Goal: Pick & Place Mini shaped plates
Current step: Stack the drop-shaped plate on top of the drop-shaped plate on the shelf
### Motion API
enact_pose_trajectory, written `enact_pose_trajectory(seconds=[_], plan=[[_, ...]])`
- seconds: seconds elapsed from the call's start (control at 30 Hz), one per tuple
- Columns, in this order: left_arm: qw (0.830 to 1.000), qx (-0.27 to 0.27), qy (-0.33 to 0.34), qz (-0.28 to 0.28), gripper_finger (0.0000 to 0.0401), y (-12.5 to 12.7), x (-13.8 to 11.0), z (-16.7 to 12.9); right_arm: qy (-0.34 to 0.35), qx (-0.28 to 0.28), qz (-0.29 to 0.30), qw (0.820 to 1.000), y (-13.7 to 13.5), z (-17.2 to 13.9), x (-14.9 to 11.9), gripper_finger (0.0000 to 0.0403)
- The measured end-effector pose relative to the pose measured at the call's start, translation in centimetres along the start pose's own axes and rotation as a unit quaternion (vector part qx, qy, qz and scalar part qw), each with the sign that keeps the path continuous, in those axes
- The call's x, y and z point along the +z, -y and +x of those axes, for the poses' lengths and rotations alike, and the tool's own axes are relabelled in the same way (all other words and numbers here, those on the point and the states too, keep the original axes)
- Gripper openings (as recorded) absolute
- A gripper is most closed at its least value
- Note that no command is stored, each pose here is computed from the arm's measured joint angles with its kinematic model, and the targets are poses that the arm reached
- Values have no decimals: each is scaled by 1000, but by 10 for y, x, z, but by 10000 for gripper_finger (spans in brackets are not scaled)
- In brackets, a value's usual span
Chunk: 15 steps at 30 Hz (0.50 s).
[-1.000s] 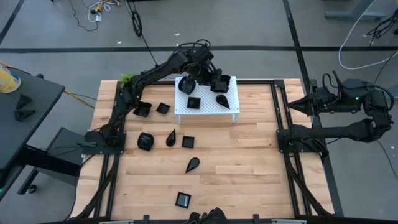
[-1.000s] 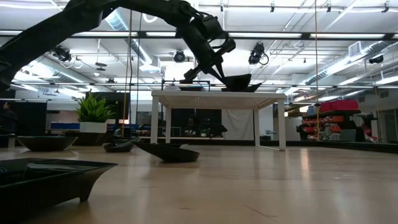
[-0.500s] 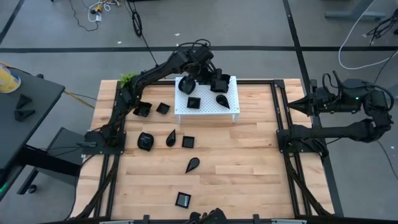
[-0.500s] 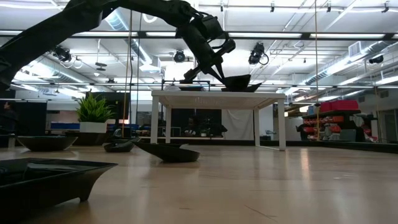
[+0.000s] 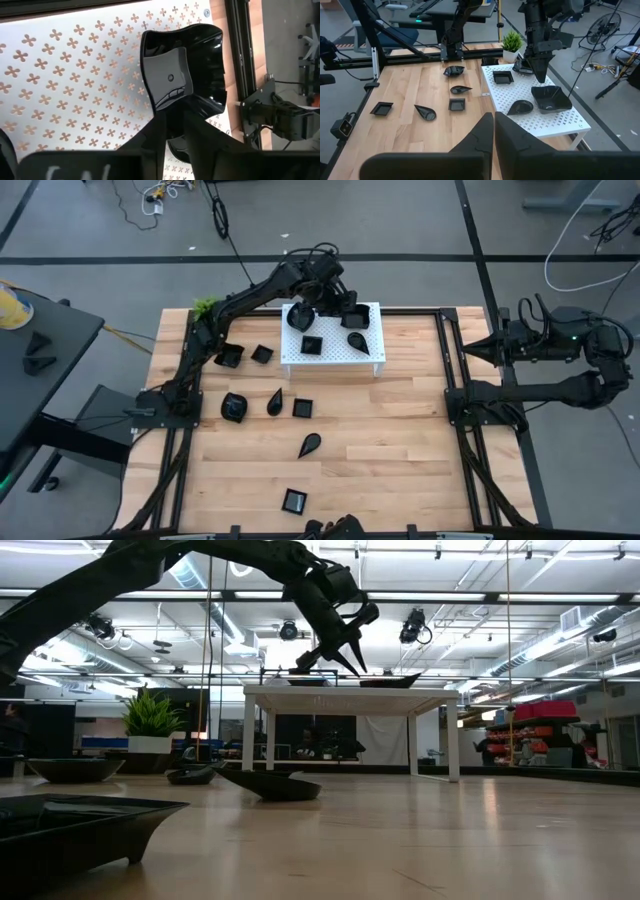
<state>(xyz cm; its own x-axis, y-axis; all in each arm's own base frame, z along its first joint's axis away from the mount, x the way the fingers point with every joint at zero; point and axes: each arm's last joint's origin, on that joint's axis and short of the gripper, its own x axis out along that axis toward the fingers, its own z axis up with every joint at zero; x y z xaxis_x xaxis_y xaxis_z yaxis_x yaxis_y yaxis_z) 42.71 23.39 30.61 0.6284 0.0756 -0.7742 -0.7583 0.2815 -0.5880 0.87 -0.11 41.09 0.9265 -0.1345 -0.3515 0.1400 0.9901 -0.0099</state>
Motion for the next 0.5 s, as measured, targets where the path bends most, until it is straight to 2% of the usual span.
enact_pose_trajectory(seconds=[0.2,0.5], plan=[[1000,-2,-2,3,73,1,-1,0,0,0,0,1000,0,0,0,20],[996,-25,5,82,71,12,-6,-20,0,0,0,1000,0,0,0,20]])
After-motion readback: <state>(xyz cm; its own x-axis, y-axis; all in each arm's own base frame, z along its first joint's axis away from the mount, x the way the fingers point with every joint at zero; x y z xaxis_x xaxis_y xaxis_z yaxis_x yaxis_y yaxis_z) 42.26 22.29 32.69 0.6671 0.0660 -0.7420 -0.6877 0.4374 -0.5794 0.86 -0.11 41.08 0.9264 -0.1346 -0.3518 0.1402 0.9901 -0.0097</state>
